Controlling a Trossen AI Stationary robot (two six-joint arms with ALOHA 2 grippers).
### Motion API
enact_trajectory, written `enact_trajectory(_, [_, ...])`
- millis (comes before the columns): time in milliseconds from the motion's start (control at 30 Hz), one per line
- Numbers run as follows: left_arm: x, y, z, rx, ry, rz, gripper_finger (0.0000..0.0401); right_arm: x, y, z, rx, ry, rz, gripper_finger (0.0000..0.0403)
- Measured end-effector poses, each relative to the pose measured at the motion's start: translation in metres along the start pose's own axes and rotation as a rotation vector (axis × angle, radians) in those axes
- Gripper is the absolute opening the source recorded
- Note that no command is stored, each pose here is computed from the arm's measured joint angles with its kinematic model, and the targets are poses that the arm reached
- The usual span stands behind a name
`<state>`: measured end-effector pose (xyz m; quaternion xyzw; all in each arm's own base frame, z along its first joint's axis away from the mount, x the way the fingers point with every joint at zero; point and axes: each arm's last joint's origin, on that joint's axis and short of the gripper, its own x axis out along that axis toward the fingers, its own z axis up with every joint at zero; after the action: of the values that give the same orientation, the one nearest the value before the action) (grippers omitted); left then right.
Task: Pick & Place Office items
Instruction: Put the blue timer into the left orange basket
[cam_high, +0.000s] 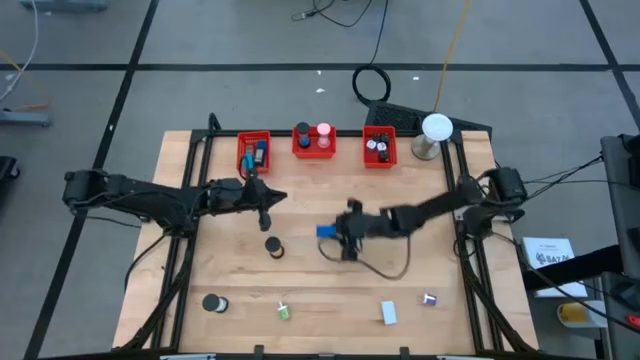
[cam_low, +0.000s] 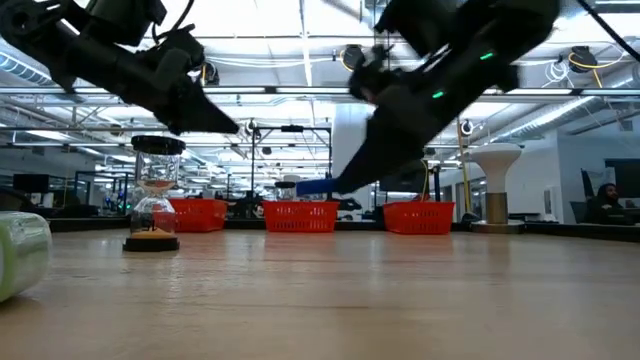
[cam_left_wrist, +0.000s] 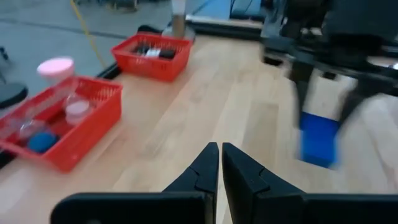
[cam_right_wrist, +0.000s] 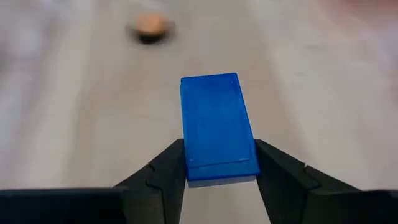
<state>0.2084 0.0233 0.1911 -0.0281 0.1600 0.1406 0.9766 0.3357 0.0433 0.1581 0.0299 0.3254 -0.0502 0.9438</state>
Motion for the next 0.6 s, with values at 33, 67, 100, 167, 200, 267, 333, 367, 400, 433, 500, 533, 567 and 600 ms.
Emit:
enact_trajectory(33, [-0.003,0.002,-0.001,-0.004,0.018,0.009,0.0021,0.007,-0.01,0.004,-0.003,0.005,-0.003,0.0154])
enact_trajectory(67, [-0.005,0.004,-0.002,-0.002,0.038,0.021,0.0021,0.014,-0.019,0.011,-0.009,0.0,0.004,0.0154])
enact_trajectory(100, [-0.007,0.005,-0.002,-0.001,0.051,0.036,0.0021,0.02,-0.027,0.016,-0.018,-0.005,0.012,0.0155])
enact_trajectory(167, [-0.008,0.008,-0.004,0.001,0.075,0.06,0.0021,0.032,-0.044,0.025,-0.043,0.014,0.035,0.0156])
enact_trajectory(200, [-0.009,0.009,-0.006,0.003,0.099,0.076,0.0021,0.041,-0.052,0.032,-0.061,0.001,0.06,0.0156])
enact_trajectory(267, [-0.011,0.011,-0.01,0.001,0.135,0.089,0.0021,0.058,-0.068,0.041,-0.099,-0.004,0.093,0.0155])
enact_trajectory(333, [-0.011,0.013,-0.01,-0.004,0.144,0.101,0.0021,0.072,-0.083,0.045,-0.121,0.018,0.119,0.0154])
enact_trajectory(367, [-0.011,0.014,-0.012,-0.006,0.165,0.106,0.0021,0.078,-0.091,0.05,-0.133,0.008,0.13,0.0154])
enact_trajectory(400, [-0.011,0.015,-0.014,-0.01,0.182,0.109,0.0021,0.084,-0.098,0.052,-0.142,0.008,0.141,0.0155])
enact_trajectory(433, [-0.011,0.015,-0.015,-0.017,0.191,0.112,0.0021,0.088,-0.105,0.052,-0.147,0.016,0.15,0.0156])
enact_trajectory(500, [-0.012,0.016,-0.016,-0.018,0.204,0.118,0.0021,0.096,-0.116,0.052,-0.157,0.021,0.158,0.0156])
enact_trajectory(533, [-0.012,0.016,-0.017,-0.02,0.213,0.12,0.0021,0.1,-0.121,0.049,-0.16,0.032,0.161,0.0156])
enact_trajectory(567, [-0.012,0.016,-0.017,-0.027,0.218,0.122,0.0021,0.104,-0.124,0.046,-0.16,0.046,0.171,0.0155])
enact_trajectory(600, [-0.012,0.016,-0.018,-0.033,0.224,0.124,0.0021,0.107,-0.127,0.043,-0.161,0.055,0.17,0.0154])
